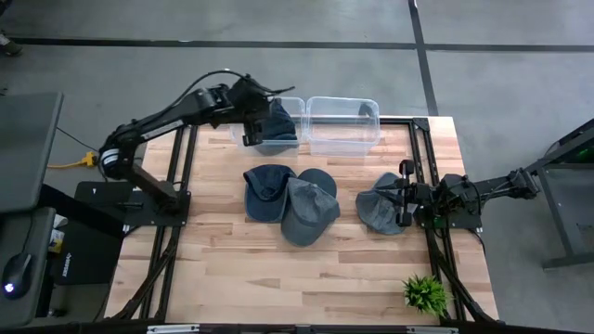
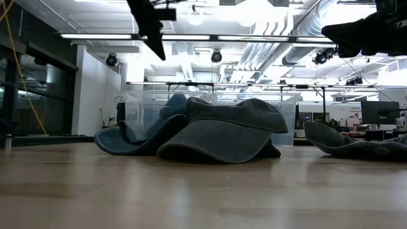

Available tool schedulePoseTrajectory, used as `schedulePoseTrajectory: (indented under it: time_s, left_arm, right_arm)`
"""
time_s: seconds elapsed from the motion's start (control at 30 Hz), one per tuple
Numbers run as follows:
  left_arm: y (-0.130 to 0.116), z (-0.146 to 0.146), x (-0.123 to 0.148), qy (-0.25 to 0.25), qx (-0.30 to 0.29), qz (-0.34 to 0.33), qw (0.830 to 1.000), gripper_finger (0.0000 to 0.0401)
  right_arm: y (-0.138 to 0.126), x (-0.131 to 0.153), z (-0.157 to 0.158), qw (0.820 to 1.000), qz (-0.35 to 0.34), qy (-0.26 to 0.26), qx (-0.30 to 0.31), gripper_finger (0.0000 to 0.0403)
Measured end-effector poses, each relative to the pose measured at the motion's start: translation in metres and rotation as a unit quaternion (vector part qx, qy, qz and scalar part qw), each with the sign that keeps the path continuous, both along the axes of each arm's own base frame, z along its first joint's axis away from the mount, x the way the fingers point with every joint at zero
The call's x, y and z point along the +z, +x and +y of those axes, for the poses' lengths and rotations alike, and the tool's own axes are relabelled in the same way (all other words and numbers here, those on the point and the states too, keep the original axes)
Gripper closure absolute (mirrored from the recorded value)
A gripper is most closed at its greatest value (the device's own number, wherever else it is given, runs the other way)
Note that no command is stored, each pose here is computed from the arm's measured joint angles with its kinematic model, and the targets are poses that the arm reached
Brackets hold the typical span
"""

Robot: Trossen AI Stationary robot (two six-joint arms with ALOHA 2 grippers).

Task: Pick and place caps into container
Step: Put the blue cap into the left transparent container

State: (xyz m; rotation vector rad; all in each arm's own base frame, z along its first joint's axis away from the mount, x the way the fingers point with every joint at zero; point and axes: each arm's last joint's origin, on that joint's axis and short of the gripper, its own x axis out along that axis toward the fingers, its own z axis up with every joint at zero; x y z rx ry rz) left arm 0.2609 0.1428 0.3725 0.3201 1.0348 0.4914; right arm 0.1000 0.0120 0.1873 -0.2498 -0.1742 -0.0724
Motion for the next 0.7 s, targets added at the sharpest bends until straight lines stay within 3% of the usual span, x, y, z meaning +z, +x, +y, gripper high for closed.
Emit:
schedulePoseTrajectory:
  time_s: [0.23, 0.47, 0.7]
  left_arm:
    - [-0.007, -0.039, -0.002, -0.131, -0.036, 0.006, 0.991, 0.0179]
    - [-0.012, -0.069, -0.01, -0.246, 0.106, -0.002, 0.963, 0.0179]
    - [-0.029, -0.1, -0.049, -0.273, 0.191, -0.017, 0.943, 0.0179]
  right_arm:
    - [0.0, 0.0, 0.0, 1.0, 0.0, 0.0, 0.0, 0.0371]
    - [0.0, 0.0, 0.0, 1.0, 0.0, 0.0, 0.0, 0.037]
    - [0.0, 0.0, 0.0, 1.0, 0.0, 0.0, 0.0, 0.0371]
